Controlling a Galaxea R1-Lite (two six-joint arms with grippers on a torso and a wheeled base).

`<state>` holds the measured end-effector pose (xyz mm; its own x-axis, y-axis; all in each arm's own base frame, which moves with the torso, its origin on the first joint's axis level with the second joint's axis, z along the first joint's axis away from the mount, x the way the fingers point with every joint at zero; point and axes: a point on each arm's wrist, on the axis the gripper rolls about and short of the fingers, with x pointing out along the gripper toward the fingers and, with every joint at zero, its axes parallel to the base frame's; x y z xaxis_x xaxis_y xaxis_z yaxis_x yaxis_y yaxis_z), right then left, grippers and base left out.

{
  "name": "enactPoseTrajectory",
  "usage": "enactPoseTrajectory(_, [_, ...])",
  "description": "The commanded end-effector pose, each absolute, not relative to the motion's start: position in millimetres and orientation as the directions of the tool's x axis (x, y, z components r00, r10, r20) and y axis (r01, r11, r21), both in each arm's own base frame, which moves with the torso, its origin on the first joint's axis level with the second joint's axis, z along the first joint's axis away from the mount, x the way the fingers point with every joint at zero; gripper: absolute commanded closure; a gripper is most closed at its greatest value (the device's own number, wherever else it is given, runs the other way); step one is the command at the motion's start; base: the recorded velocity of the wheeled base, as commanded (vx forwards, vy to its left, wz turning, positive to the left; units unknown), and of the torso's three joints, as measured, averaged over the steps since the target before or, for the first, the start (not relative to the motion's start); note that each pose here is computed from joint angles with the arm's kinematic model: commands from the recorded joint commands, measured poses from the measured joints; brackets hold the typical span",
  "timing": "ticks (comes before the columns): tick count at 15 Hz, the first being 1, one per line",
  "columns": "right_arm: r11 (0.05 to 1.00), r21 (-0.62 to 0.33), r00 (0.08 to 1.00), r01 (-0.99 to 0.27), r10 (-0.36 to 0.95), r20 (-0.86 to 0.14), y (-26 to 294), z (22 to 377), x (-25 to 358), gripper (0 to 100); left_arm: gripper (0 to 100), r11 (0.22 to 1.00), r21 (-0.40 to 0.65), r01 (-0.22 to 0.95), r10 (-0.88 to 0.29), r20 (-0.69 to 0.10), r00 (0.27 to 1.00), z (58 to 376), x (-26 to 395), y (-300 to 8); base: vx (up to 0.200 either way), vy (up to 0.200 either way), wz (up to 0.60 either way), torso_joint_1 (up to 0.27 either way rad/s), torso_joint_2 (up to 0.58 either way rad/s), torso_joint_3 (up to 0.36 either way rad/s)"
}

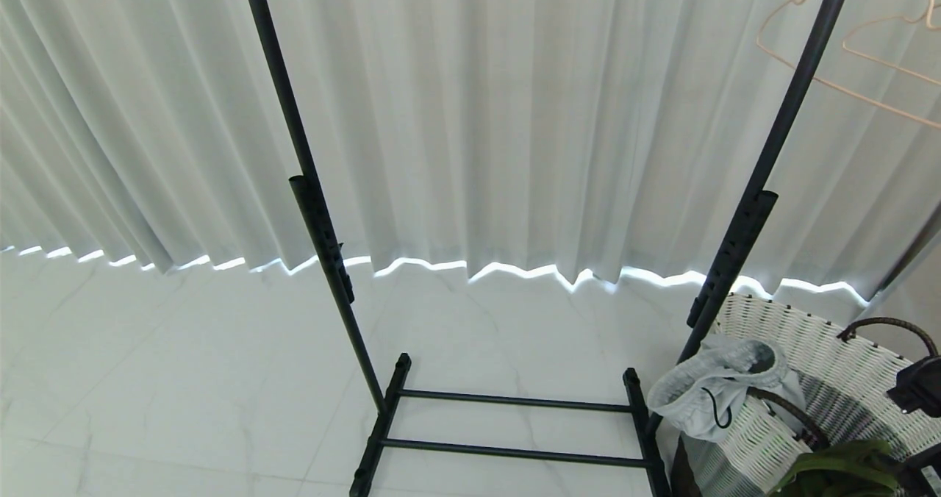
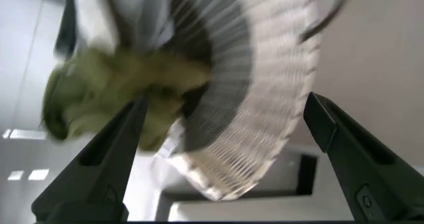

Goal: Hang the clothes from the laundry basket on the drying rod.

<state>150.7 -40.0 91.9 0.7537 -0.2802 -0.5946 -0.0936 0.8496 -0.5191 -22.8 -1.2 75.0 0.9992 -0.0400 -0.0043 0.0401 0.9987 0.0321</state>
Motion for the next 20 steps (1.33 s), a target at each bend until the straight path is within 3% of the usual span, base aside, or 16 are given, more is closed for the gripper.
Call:
enactPoseTrajectory(1, [0.865, -0.482, 0.705, -0.139, -0.256, -0.662, -39.0, 76.3, 142.8, 0, 0, 0.999, 0.032, 0.04, -0.04, -0.005, 0.999, 75.0, -22.8, -1.2, 0.0, 0.0, 0.0, -0.051, 0.2, 0.119])
enactPoseTrajectory(3, [0.873, -0.453, 0.658, -0.183, -0.234, -0.715, -38.5, 64.1, 143.5, 0, 0, 0.999, 0.032, 0.04, -0.04, -0.005, 0.999, 75.0, -22.8, -1.2, 0.0, 0.0, 0.0, -0.022, 0.1, 0.073])
enactPoseTrajectory(7, [0.868, -0.456, 0.648, -0.199, -0.232, -0.725, -39.9, 60.0, 147.9, 0, 0, 0.999, 0.032, 0.04, -0.04, -0.005, 0.999, 75.0, -22.8, -1.2, 0.0, 0.0, 0.0, 0.0, 0.0, 0.0])
enactPoseTrajectory(12, [0.858, -0.491, 0.709, -0.153, -0.25, -0.659, -44.9, 58.6, 165.0, 0, 0, 0.999, 0.032, 0.04, -0.04, -0.005, 0.999, 75.0, -22.8, -1.2, 0.0, 0.0, 0.0, 0.0, 0.0, 0.0])
enactPoseTrajectory(13, [0.857, -0.493, 0.716, -0.149, -0.25, -0.652, -45.0, 58.9, 165.3, 100, 0, 0.999, 0.032, 0.04, -0.04, -0.005, 0.999, 75.0, -22.8, -1.2, 0.0, 0.0, 0.0, 0.0, 0.0, 0.0])
enactPoseTrajectory(20, [0.847, -0.514, 0.751, -0.136, -0.25, -0.611, -41.5, 67.7, 156.5, 100, 0, 0.999, 0.032, 0.04, -0.04, -0.005, 0.999, 75.0, -22.8, -1.2, 0.0, 0.0, 0.0, 0.0, 0.0, 0.0])
